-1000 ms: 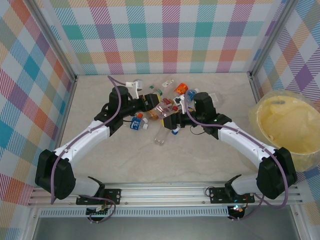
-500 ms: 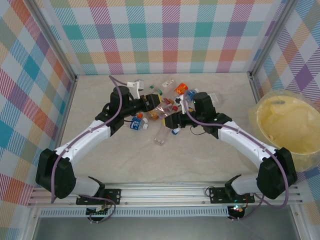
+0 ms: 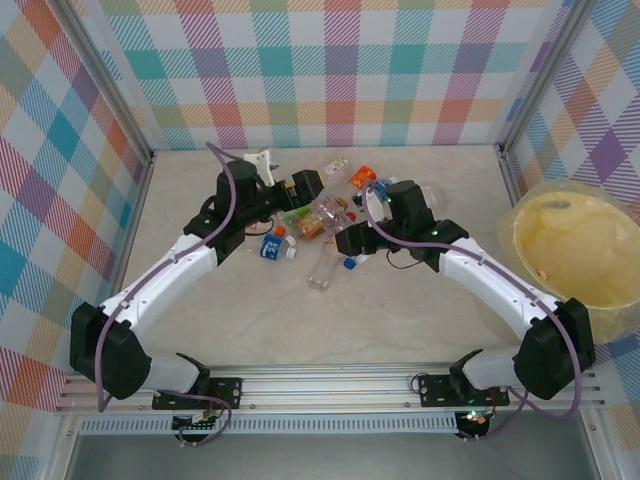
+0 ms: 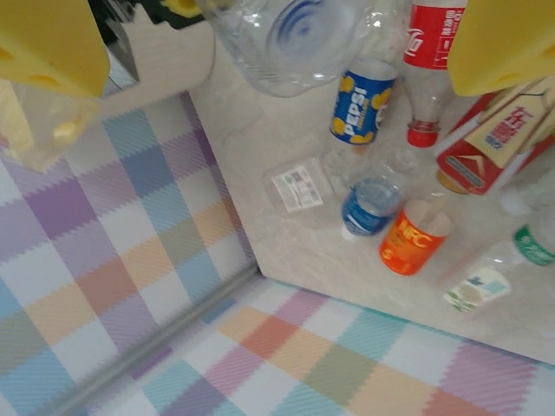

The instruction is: Put the plastic bottles in the bin

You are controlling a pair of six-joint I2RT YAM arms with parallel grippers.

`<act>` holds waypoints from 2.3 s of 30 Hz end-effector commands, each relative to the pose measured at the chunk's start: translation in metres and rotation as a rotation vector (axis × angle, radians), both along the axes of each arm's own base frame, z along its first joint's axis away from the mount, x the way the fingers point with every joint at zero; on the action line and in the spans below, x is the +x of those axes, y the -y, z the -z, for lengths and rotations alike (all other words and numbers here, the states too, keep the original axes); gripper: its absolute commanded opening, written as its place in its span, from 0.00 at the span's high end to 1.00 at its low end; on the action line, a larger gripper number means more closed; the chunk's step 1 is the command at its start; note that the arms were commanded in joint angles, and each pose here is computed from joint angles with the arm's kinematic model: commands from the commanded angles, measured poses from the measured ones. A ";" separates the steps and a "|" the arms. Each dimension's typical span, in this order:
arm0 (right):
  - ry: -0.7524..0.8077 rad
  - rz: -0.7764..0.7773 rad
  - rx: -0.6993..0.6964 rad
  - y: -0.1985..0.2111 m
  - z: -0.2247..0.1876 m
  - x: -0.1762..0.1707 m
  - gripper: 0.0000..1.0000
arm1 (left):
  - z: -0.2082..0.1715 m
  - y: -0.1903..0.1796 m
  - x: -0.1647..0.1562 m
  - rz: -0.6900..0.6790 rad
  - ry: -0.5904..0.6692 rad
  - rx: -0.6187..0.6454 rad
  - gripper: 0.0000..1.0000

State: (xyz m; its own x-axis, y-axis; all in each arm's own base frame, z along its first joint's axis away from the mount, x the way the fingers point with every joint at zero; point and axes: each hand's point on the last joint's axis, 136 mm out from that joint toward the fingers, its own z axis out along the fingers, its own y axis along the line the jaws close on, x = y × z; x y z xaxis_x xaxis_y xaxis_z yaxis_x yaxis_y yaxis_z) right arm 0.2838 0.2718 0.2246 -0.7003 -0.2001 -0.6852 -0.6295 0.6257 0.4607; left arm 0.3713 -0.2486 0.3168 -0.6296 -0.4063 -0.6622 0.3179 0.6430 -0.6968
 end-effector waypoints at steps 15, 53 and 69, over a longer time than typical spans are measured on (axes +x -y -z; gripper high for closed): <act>0.443 0.461 -0.254 0.145 -0.156 0.045 0.53 | 0.075 -0.122 -0.002 -0.657 -0.285 0.160 0.00; 0.023 1.610 -0.683 0.455 -0.086 -0.086 0.48 | 0.094 -0.091 0.017 -0.516 -0.384 0.186 0.00; -0.076 1.556 -0.582 0.445 -0.050 -0.070 0.28 | 0.109 -0.100 0.018 -0.554 -0.432 0.200 0.00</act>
